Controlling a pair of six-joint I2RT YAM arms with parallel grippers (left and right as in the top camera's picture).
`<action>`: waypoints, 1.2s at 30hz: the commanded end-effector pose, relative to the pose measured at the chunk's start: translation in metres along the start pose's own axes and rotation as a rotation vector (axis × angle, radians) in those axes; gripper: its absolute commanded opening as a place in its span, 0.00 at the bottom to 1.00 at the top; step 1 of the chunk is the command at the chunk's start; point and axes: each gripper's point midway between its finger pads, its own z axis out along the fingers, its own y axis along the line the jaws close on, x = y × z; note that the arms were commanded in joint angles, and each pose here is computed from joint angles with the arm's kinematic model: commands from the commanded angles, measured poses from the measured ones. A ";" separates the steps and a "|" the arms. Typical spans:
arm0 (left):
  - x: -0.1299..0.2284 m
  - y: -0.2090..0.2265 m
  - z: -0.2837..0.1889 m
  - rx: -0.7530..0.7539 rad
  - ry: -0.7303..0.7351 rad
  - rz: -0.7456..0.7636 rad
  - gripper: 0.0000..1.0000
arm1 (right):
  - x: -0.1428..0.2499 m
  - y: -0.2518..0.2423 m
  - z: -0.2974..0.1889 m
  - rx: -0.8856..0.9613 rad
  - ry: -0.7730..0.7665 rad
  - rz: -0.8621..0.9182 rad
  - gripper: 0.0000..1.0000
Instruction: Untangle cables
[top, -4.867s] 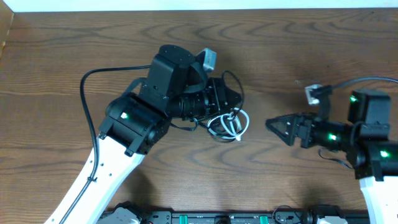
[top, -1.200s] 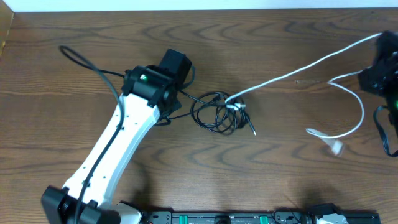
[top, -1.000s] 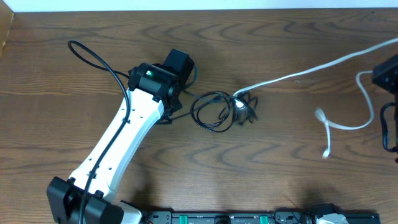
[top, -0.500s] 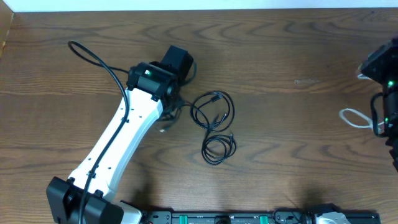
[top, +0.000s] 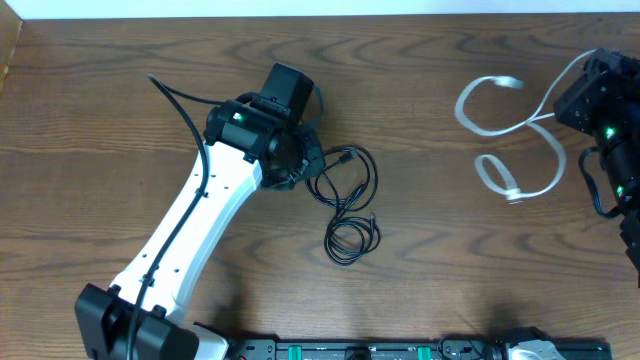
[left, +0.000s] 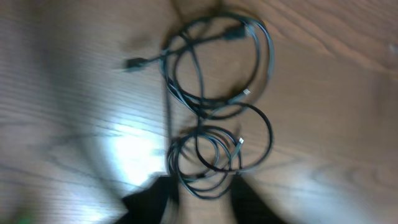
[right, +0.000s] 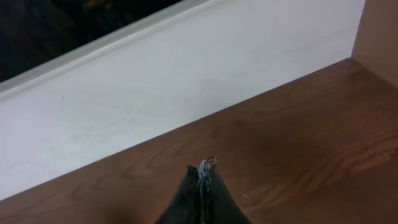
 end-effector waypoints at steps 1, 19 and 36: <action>0.014 -0.013 -0.001 0.063 0.061 0.140 0.84 | -0.001 0.000 0.001 0.004 0.007 -0.008 0.01; 0.017 -0.037 -0.065 0.212 -0.061 0.348 0.93 | 0.013 -0.021 0.021 0.131 0.066 -0.034 0.01; 0.025 0.011 -0.079 0.008 -0.102 0.322 0.93 | 0.038 -0.023 0.063 0.185 0.167 -0.068 0.01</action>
